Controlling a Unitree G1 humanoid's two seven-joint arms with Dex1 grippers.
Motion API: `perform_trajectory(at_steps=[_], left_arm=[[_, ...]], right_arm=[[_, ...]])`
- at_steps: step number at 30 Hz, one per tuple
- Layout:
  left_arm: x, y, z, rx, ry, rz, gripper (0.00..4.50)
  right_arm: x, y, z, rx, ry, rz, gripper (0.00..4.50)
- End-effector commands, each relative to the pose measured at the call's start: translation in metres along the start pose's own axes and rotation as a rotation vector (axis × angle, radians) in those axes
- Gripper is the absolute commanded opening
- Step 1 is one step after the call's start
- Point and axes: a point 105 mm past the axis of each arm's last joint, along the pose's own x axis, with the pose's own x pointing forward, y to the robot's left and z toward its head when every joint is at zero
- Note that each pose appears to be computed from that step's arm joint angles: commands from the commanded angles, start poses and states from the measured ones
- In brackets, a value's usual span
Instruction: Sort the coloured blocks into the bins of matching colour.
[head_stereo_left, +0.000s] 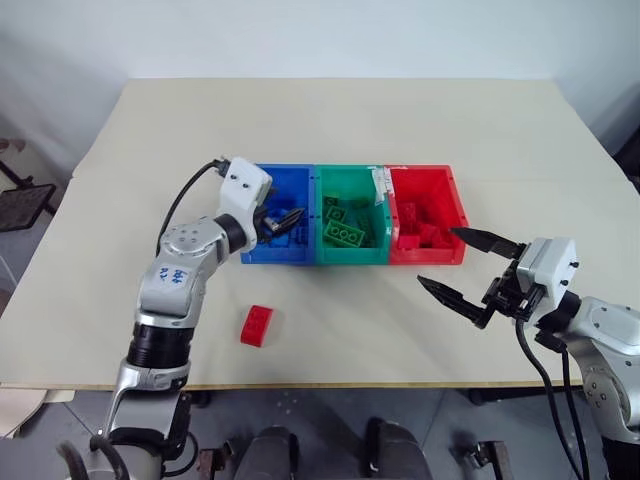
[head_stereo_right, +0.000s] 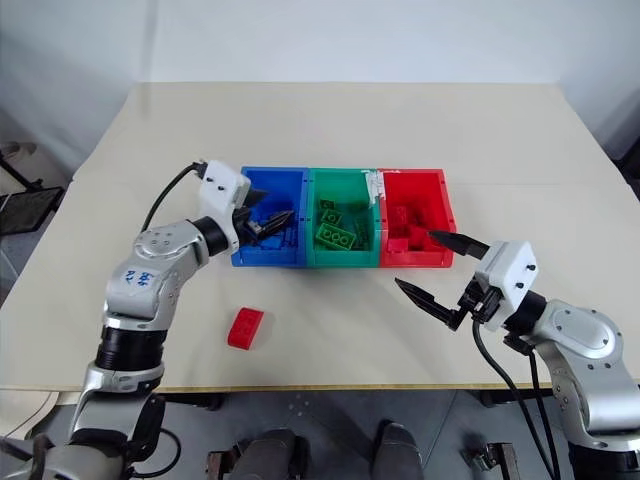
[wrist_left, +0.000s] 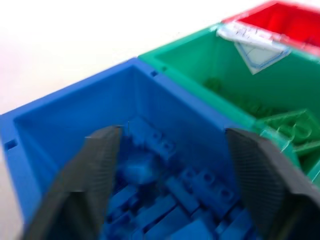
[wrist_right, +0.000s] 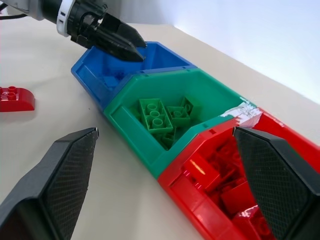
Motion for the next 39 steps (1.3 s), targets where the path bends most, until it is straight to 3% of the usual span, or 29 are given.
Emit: perform_trajectory(at_steps=[1,8,11,15,19,26,30,33,35,39], left_arm=[[-0.056,0.001,0.014,0.156,-0.148,-0.102,4.33],[-0.139,0.024,-0.019,0.166,-0.057,-0.129,4.43],[-0.174,0.038,-0.045,0.134,0.069,-0.121,4.43],[-0.200,0.047,-0.063,0.164,0.156,-0.123,4.43],[-0.200,0.037,-0.063,0.143,0.157,-0.154,4.43],[-0.171,-0.035,-0.067,0.055,0.265,-0.380,4.43],[-0.138,-0.062,-0.051,-0.033,0.227,-0.276,4.43],[-0.129,-0.067,-0.057,-0.080,0.299,-0.169,4.43],[-0.120,-0.072,-0.054,-0.132,0.272,-0.114,4.43],[-0.122,-0.087,-0.073,-0.151,0.416,-0.130,4.43]], right_arm=[[0.004,0.005,0.002,-0.027,0.004,0.092,4.50],[0.014,0.020,-0.009,-0.047,0.041,0.313,4.50],[0.021,0.027,-0.010,-0.057,0.031,0.401,4.50],[0.025,0.031,-0.013,-0.064,0.034,0.473,4.50],[0.026,0.034,-0.020,-0.083,0.045,0.511,4.50],[0.022,0.028,-0.026,-0.070,0.058,0.469,4.50],[0.015,0.029,-0.030,-0.056,0.075,0.447,4.50],[0.010,0.032,-0.032,-0.043,0.085,0.442,4.50],[0.006,0.037,-0.033,-0.023,0.099,0.456,4.50],[0.001,0.044,-0.031,-0.005,0.110,0.468,4.50]])
